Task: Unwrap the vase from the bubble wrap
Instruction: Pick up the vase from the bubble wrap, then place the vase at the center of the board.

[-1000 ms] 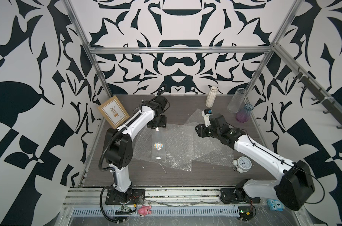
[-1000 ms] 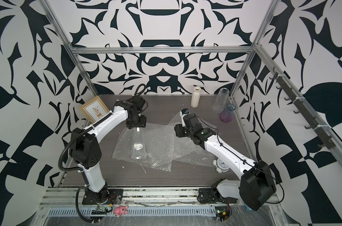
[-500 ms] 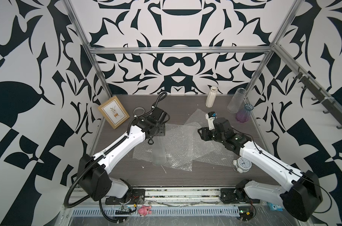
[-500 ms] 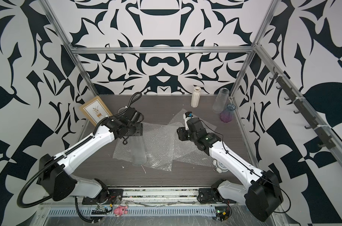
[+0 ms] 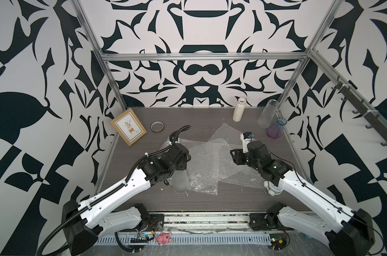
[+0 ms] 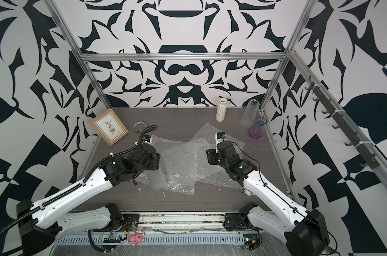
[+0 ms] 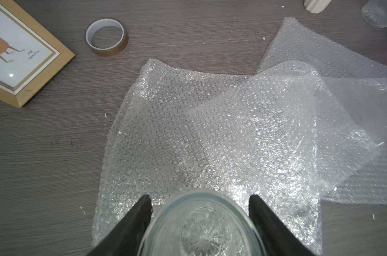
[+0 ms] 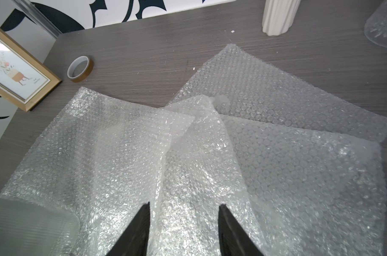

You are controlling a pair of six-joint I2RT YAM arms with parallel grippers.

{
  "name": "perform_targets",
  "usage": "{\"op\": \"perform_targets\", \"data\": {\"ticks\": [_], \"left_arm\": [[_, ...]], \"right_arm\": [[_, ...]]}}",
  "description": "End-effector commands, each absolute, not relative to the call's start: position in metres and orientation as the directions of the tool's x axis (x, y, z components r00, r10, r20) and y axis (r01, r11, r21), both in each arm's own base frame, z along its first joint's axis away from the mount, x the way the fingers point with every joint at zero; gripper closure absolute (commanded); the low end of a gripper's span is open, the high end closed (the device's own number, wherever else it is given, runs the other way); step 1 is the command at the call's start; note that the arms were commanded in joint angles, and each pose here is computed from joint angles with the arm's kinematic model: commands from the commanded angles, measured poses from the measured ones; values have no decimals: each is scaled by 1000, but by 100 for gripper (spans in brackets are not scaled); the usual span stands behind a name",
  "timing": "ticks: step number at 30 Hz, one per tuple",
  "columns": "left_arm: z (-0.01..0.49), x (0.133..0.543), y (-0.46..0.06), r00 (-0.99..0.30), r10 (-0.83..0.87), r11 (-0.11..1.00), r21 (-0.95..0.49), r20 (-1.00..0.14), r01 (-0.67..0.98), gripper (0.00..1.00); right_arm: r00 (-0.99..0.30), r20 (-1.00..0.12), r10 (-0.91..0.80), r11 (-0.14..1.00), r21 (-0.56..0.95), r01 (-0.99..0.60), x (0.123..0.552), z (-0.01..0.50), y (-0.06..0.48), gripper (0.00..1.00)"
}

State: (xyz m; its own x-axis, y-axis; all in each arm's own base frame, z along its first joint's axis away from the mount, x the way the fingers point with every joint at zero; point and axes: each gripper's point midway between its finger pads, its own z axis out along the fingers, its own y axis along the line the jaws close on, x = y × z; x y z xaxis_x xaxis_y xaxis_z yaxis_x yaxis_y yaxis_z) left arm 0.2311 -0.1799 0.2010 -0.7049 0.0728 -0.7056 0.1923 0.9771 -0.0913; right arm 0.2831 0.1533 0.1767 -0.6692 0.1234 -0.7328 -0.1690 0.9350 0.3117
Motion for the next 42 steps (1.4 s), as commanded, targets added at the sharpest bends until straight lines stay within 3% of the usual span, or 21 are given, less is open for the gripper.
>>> {"op": "perform_targets", "data": {"ticks": [1,13,25,33,42], "left_arm": [[209,219,-188,-693,59,955,-162,-719,250,57],[248,214,-199,-582,98,898,-181,-807,402,58],[284,236,-220,-505,127,895,-120,-854,429,59],[298,272,-235,-466,116,924,-76,-877,374,60],[303,337,-246,-456,23,944,-131,-890,303,60]], "right_arm": [[-618,-763,190,938,327,-116,289,188,143,49],[-610,-764,211,942,327,-82,288,186,137,50],[-608,-766,211,951,303,-52,293,184,133,50],[-619,-759,201,955,292,-48,298,181,136,50],[-626,-761,172,966,256,-45,300,177,134,50]]}}
